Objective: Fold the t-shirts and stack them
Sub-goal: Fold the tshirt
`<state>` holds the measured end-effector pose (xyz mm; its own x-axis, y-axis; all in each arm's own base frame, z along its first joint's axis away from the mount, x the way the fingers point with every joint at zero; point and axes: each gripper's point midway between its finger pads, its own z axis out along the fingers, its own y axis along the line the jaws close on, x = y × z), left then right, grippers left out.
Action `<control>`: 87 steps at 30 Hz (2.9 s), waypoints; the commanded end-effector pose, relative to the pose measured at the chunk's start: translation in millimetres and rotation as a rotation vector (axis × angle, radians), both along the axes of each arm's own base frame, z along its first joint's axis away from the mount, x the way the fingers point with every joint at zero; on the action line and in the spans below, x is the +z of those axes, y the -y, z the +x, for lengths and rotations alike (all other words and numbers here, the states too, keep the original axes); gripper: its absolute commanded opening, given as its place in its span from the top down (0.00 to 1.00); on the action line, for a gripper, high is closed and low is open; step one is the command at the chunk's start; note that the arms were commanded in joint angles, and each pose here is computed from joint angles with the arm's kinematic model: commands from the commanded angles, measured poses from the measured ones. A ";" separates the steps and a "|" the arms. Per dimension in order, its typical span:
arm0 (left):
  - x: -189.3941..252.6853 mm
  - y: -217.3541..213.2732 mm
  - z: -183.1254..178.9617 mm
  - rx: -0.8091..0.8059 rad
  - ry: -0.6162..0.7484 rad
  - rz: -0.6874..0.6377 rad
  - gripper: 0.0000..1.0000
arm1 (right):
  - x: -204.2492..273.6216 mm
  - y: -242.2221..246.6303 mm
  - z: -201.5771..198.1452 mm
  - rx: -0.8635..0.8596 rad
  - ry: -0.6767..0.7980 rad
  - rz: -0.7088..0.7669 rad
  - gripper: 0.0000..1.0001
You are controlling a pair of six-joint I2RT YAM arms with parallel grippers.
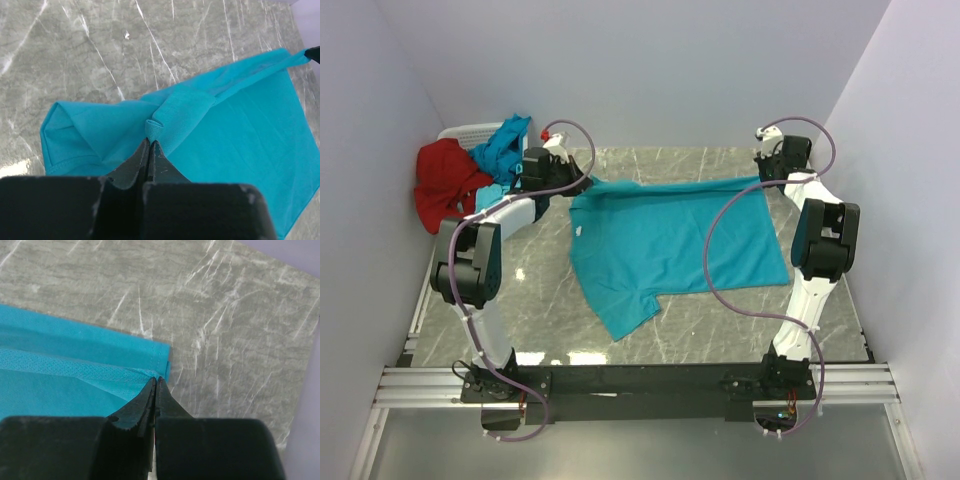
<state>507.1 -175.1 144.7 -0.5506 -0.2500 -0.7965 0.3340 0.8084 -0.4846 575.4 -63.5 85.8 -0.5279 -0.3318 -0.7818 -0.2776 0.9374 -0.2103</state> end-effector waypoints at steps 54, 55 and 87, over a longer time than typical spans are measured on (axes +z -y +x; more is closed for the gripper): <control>-10.0 36.6 -91.9 -0.298 -0.097 0.234 0.30 | 59.8 -13.7 -86.9 0.066 0.024 0.160 0.49; 0.3 38.4 -83.8 -0.277 -0.077 0.219 0.27 | 61.3 -16.9 -88.9 0.075 0.020 0.168 0.49; -76.6 82.0 -44.7 -0.414 -0.307 0.194 0.42 | 146.4 -137.0 -224.9 0.413 0.026 0.473 0.49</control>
